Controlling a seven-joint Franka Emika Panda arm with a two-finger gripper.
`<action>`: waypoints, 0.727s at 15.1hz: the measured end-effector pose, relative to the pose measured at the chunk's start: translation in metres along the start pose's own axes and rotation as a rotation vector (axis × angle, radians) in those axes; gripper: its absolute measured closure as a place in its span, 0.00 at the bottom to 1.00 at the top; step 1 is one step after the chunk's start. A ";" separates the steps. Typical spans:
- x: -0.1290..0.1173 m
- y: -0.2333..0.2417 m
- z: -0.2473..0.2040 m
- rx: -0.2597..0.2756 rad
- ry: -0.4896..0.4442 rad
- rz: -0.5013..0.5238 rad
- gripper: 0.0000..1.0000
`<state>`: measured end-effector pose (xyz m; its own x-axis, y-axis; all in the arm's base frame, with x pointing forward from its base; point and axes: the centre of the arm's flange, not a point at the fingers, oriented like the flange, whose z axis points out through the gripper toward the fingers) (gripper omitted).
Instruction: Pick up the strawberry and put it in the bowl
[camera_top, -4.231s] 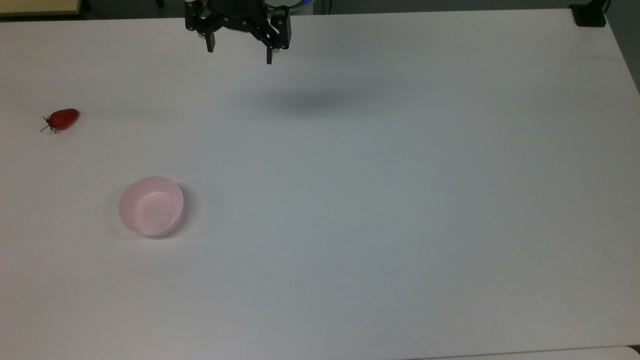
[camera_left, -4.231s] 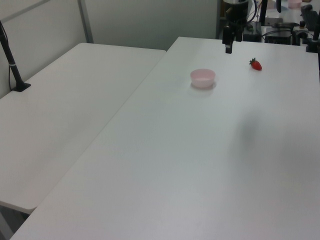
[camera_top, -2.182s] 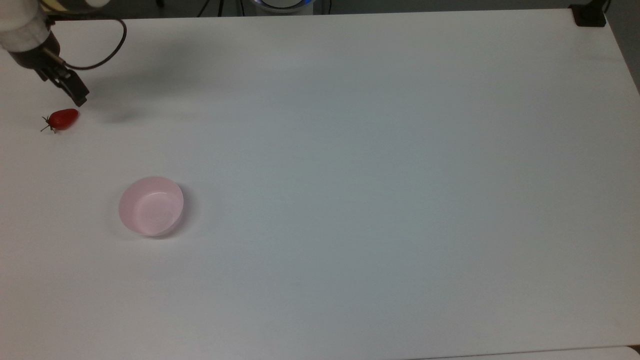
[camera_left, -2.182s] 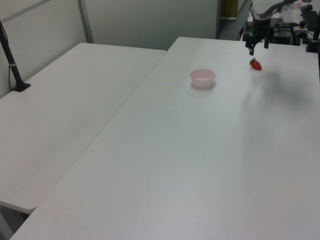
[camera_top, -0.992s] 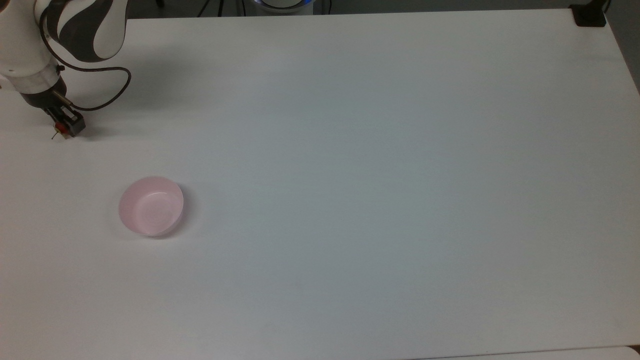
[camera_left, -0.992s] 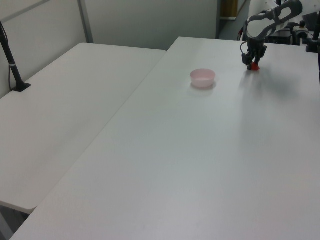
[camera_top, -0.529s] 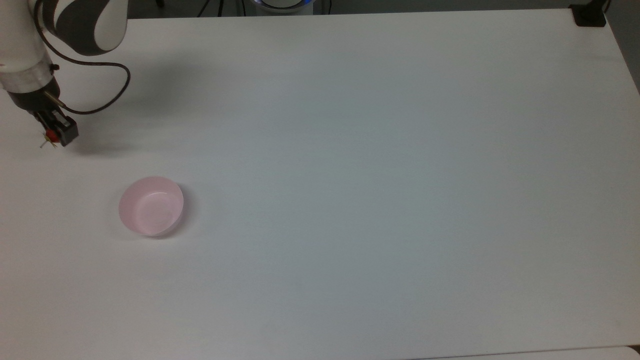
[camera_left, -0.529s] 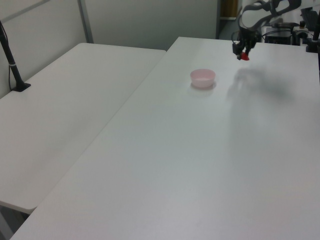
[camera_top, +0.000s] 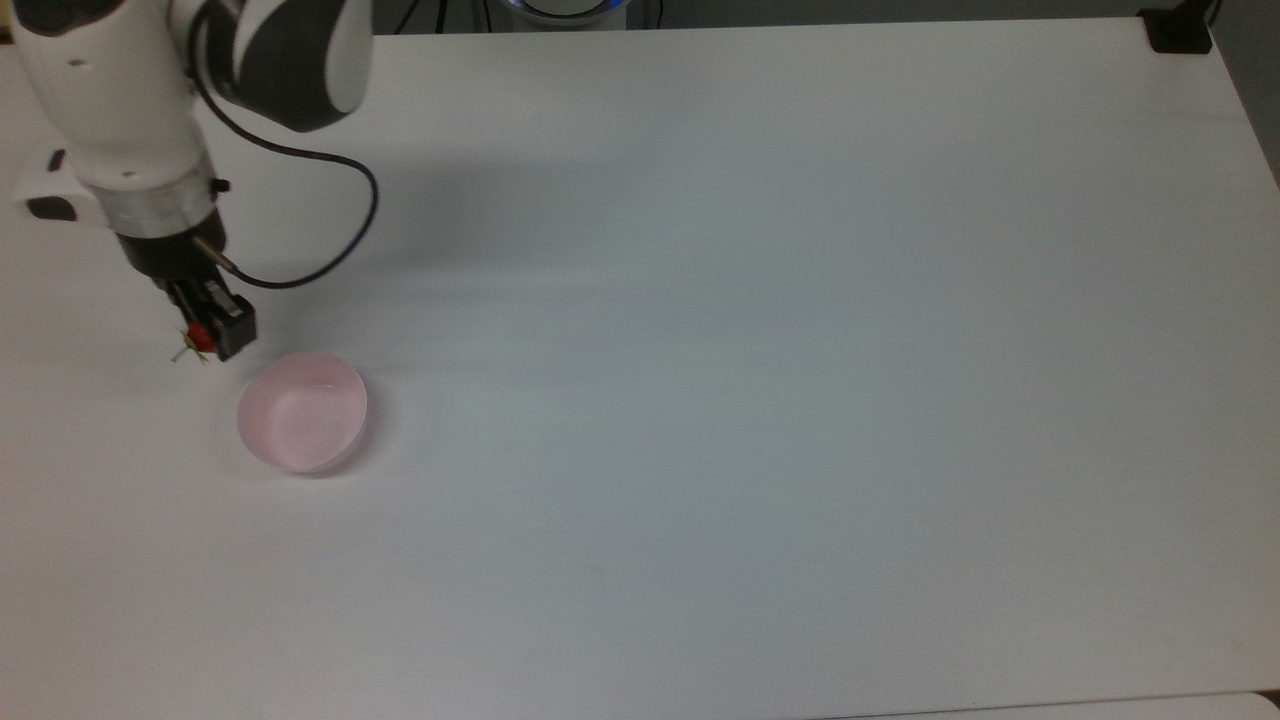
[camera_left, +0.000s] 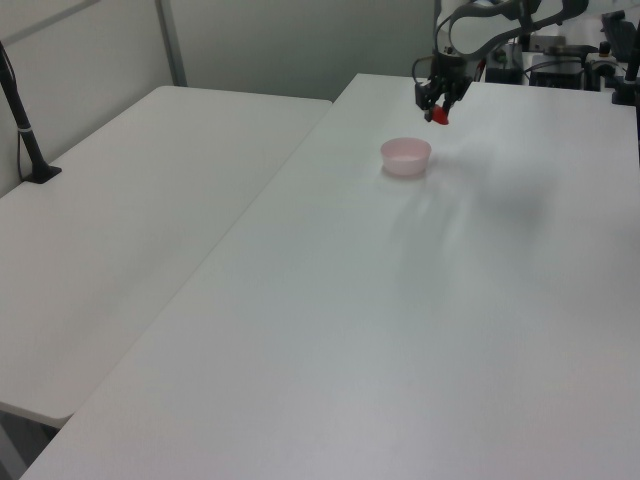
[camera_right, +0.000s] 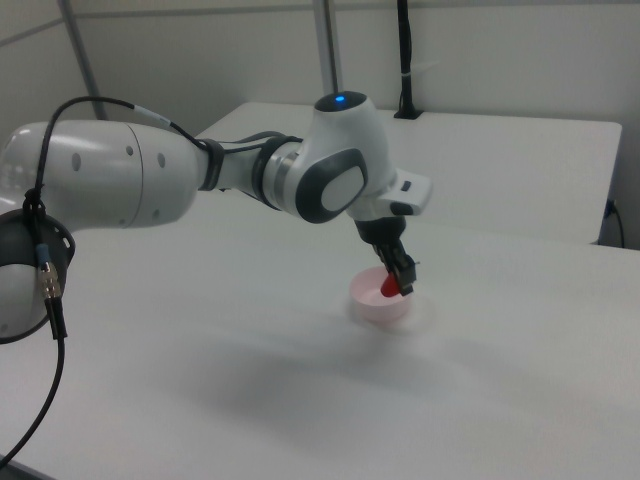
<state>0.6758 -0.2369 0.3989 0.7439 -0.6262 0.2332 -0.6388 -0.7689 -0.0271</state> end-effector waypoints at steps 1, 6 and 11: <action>-0.003 -0.012 -0.002 0.009 0.012 -0.001 0.56; -0.013 -0.050 0.011 0.047 0.061 -0.010 0.56; -0.015 -0.055 0.040 0.053 0.073 -0.017 0.53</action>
<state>0.7078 -0.1904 0.3583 0.7370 -0.6035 0.3044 -0.6134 -0.7863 -0.0736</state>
